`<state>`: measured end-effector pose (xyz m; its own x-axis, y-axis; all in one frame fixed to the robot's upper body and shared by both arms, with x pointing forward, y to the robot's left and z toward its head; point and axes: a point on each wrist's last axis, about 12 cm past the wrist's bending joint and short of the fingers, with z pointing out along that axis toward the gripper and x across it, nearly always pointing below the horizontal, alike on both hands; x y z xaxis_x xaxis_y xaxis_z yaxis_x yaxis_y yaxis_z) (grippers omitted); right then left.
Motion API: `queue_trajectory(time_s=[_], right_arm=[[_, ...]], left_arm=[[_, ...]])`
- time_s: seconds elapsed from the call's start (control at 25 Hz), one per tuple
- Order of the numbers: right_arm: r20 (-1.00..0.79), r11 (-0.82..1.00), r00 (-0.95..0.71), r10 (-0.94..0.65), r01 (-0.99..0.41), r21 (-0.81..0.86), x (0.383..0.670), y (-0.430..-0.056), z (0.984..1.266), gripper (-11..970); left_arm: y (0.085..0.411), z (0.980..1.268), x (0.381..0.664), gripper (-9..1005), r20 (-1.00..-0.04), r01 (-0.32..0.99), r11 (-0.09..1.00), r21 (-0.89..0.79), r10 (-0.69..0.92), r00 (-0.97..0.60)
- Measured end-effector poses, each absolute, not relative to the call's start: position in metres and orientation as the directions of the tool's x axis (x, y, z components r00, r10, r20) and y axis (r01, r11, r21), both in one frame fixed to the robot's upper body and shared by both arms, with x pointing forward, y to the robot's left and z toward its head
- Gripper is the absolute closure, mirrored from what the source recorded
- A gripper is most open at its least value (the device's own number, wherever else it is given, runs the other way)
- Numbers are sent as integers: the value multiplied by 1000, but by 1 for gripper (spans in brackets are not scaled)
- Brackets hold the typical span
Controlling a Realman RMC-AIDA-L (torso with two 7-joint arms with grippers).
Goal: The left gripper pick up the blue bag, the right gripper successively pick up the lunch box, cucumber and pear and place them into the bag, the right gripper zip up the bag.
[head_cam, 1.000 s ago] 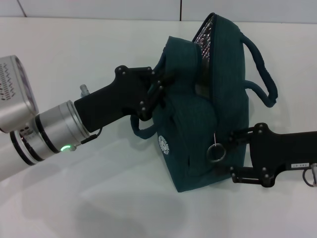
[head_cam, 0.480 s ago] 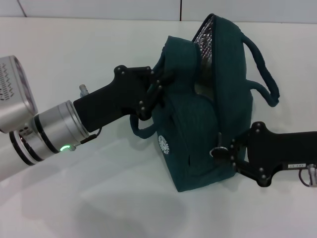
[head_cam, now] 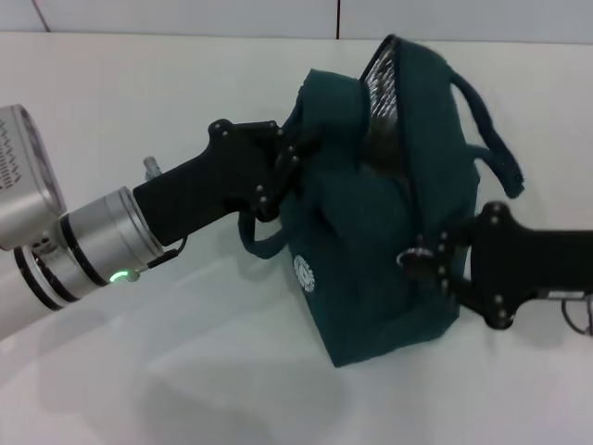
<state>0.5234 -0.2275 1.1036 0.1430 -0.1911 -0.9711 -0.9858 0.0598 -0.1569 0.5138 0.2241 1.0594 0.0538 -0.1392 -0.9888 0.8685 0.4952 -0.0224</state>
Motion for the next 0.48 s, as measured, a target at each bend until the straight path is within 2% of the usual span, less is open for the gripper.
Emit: queue_trajectory(time_s=[0.16,0.48], right_arm=[[-971,115,202,-126,-969,-217,523,-232,1109,941],[-951,132,300,-74,-942,-308,525,-232,1116,941]], left_arm=[[224,1058,510,954,-985,862,506,-34,-161,56],[227,1054,498,822,-979,854,518,-40,-193,71]])
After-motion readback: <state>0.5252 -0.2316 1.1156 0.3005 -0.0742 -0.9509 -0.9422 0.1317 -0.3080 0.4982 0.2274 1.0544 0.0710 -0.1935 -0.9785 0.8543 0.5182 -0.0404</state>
